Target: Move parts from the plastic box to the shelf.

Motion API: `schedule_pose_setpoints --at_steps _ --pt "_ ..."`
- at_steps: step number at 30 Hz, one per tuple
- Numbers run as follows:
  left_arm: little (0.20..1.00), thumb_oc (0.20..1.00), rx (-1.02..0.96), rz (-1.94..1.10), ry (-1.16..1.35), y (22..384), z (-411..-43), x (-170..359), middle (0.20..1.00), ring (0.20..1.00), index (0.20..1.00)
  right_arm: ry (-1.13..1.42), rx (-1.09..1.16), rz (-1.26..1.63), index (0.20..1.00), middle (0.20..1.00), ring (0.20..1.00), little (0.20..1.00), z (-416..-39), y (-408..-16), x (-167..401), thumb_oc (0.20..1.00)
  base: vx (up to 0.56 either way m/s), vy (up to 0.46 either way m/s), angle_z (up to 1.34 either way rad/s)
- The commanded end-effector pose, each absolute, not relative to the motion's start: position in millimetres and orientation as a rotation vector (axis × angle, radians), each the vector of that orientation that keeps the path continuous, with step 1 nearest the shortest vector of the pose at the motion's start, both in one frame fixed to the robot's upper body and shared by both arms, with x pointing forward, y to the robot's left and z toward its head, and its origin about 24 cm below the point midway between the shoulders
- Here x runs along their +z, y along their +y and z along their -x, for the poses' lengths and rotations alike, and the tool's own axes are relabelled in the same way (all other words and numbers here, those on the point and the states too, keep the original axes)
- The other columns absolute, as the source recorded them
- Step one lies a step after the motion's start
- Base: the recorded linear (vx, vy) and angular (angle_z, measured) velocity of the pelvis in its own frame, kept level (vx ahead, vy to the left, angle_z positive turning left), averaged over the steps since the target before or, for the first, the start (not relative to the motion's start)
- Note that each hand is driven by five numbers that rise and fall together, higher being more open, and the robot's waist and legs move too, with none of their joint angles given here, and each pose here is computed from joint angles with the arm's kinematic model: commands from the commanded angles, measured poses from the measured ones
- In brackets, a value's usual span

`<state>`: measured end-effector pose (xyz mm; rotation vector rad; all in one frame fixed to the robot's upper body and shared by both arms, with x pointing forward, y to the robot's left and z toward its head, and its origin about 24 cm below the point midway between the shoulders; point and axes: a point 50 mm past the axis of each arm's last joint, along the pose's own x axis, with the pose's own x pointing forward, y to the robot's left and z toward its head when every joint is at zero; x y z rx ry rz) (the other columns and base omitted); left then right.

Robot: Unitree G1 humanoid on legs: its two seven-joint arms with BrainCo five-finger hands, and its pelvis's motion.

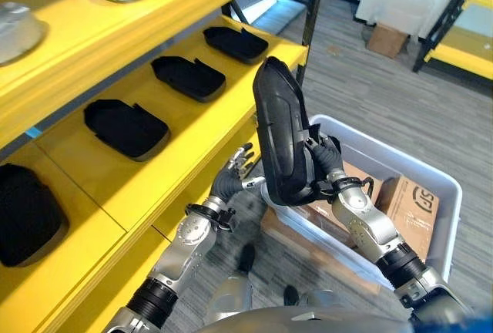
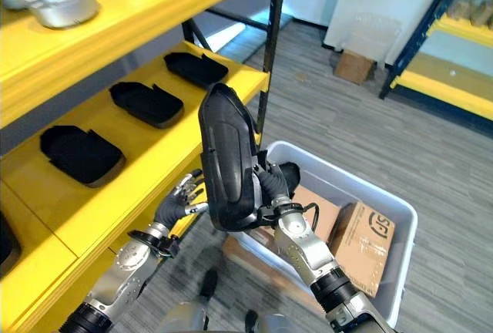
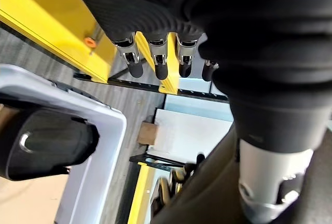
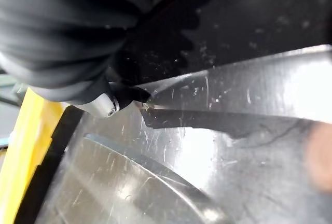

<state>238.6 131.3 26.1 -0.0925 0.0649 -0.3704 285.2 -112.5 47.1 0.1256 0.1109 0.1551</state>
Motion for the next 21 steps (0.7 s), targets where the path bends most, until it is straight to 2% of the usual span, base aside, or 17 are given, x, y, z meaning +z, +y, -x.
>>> schedule_pose_setpoints --at_steps 1,7,10,13,21 --pt "1.0 1.0 -0.448 0.115 -0.068 114 -249 53 1.0 1.0 1.0 -0.066 0.195 -0.234 0.2 0.2 0.2 0.2 -287 -99 85 0.2 -0.08 -0.133 0.58" --pt "1.0 1.0 -0.433 0.077 -0.038 115 -252 52 1.0 1.0 1.0 -0.042 0.165 -0.248 0.2 0.2 0.2 0.2 -277 -109 76 0.2 -0.06 -0.061 0.46" --pt "1.0 1.0 -0.483 0.059 -0.045 109 -252 54 1.0 1.0 1.0 -0.053 0.099 -0.257 0.2 0.2 0.2 0.2 -274 -122 75 0.2 -0.13 0.087 2.04" --pt "1.0 1.0 -0.475 0.095 -0.071 111 -254 62 1.0 1.0 1.0 -0.032 0.075 -0.228 0.2 0.2 0.2 0.2 -279 -133 75 0.2 -0.07 0.398 1.06" --pt "1.0 1.0 -0.41 0.125 -0.083 114 -261 60 1.0 1.0 1.0 0.003 0.098 -0.179 0.2 0.2 0.2 0.2 -285 -147 76 0.2 0.04 0.44 0.42"
